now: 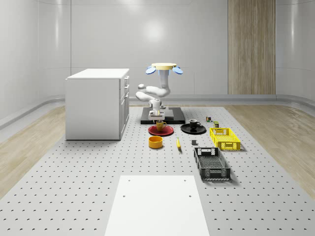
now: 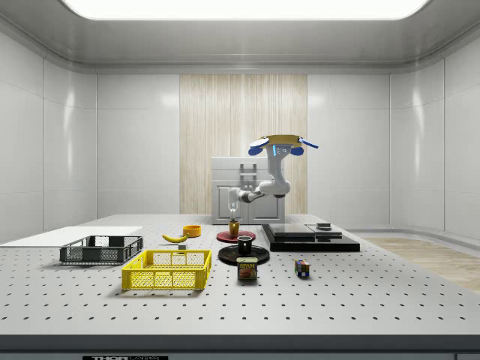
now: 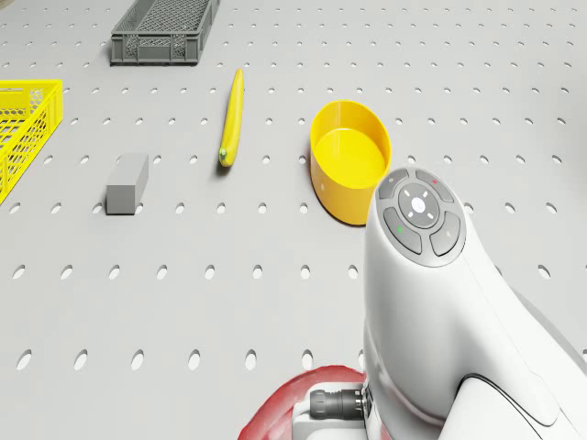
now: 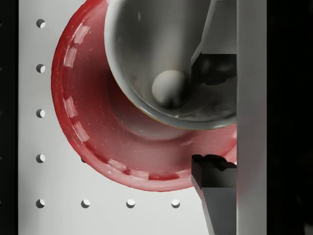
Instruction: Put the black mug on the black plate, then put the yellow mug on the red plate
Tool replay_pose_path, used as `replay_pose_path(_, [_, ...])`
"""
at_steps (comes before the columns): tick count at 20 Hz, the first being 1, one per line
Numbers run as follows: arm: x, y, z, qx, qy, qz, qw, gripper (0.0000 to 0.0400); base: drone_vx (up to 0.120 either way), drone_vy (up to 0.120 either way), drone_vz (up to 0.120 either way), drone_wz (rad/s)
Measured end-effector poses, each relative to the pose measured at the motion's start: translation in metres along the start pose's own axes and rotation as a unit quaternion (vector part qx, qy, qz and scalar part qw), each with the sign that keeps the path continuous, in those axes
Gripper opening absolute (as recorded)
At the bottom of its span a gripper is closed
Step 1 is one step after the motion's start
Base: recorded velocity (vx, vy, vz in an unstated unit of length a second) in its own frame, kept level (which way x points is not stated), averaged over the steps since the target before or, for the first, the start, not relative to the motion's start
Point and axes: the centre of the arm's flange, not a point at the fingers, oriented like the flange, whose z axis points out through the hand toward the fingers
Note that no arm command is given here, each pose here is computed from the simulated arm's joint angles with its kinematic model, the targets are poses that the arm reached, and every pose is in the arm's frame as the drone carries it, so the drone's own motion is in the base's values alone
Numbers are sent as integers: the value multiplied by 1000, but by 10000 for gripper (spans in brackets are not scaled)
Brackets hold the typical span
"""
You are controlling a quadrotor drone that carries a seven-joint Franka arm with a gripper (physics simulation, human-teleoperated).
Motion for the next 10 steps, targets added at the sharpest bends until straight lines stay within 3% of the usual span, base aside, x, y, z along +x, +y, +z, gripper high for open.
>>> replay_pose_path(4, [0,0,-6,0,0,0,1000,350,0,0,0,0])
replay_pose_path(10, [0,0,-23,0,0,0,1000,389,0,0,0,0])
